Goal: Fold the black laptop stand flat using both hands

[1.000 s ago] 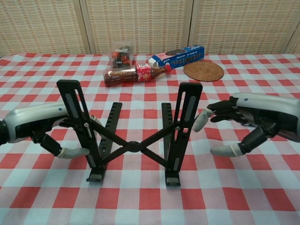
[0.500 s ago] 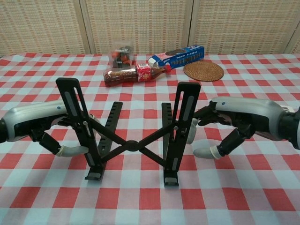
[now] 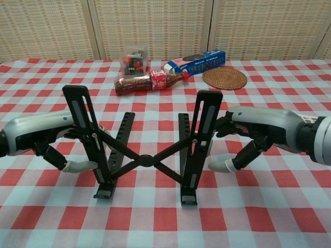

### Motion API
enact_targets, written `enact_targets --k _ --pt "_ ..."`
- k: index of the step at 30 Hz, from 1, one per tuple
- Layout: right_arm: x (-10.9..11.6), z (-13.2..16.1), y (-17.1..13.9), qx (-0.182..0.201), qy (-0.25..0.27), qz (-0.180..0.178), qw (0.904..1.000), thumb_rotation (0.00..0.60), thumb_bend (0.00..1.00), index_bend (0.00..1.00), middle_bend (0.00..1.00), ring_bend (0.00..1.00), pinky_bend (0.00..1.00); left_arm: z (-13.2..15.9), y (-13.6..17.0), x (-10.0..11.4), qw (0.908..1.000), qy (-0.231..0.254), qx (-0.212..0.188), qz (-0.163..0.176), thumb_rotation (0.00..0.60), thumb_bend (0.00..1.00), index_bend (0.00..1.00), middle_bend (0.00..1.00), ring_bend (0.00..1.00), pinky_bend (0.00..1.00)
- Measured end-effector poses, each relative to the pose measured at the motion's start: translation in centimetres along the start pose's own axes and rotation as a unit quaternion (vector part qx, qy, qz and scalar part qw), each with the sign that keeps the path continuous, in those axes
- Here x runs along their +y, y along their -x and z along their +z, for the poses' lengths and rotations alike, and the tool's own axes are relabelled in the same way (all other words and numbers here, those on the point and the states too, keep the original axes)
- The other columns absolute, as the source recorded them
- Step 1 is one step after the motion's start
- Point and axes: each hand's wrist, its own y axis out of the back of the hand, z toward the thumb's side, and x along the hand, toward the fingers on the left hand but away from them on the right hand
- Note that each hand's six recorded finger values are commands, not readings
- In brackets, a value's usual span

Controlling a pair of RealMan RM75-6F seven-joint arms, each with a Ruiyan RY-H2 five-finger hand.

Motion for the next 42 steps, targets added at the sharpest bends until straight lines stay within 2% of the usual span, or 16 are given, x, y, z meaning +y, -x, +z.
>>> enact_targets --k 28,42 --pt "-1.1 0.5 1.1 0.0 -0.005 0.011 0.9999 0.6 0.27 0.52 0.26 0.04 0.05 -0.1 0.0 0.2 1.0 -0.001 0.001 0.001 0.582 0.36 0.52 0.3 0.3 0.32" --pt "-1.5 0.7 1.3 0.002 -0.008 0.013 0.9999 0.6 0.35 0.55 0.28 0.05 0.05 -0.2 0.0 0.2 1.0 0.0 0.0 0.001 0.582 0.36 0.52 0.3 0.3 0.32"
